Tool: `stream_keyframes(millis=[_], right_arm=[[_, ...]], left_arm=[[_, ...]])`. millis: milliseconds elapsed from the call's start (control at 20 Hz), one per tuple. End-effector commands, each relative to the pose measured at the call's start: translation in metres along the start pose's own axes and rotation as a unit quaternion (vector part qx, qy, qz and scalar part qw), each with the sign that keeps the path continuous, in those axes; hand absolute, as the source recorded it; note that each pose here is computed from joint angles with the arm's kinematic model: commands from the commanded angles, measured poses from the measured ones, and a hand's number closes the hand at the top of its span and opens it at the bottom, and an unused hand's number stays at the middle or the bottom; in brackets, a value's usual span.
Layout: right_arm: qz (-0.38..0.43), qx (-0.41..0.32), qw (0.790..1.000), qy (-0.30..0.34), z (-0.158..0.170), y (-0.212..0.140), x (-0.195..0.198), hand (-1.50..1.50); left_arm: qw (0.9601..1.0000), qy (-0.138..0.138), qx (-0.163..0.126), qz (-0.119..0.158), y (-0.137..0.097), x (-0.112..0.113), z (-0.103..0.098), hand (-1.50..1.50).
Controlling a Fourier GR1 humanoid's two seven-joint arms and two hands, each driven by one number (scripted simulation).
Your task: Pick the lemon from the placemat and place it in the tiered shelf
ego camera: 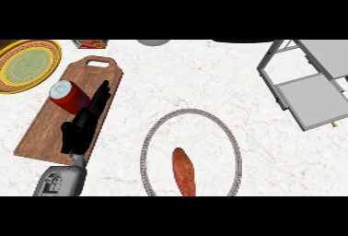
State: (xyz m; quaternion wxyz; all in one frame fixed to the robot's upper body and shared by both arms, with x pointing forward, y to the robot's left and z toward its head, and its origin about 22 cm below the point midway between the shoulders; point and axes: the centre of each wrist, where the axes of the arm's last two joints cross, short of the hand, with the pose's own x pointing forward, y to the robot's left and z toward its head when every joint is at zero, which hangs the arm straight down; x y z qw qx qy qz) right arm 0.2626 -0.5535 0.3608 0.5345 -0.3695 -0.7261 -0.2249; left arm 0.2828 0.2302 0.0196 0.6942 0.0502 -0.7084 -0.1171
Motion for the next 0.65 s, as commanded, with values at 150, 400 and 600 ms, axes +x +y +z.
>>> stream_keyframes(millis=[150, 400, 600], right_arm=[[0.063, 0.014, 0.996, 0.065, 0.003, -0.101, -0.004, -1.5], [0.108, 0.047, 0.992, 0.052, 0.015, -0.145, -0.032, -1.5], [0.085, 0.067, 0.992, 0.061, 0.028, -0.18, -0.035, -1.5]], left_arm=[[1.0, 0.001, 0.005, 0.003, -0.004, -0.004, 0.008, 0.0], [1.0, 0.001, 0.0, 0.007, -0.002, -0.005, 0.0, 0.0], [1.0, 0.003, 0.004, 0.007, -0.001, -0.011, 0.001, 0.0]])
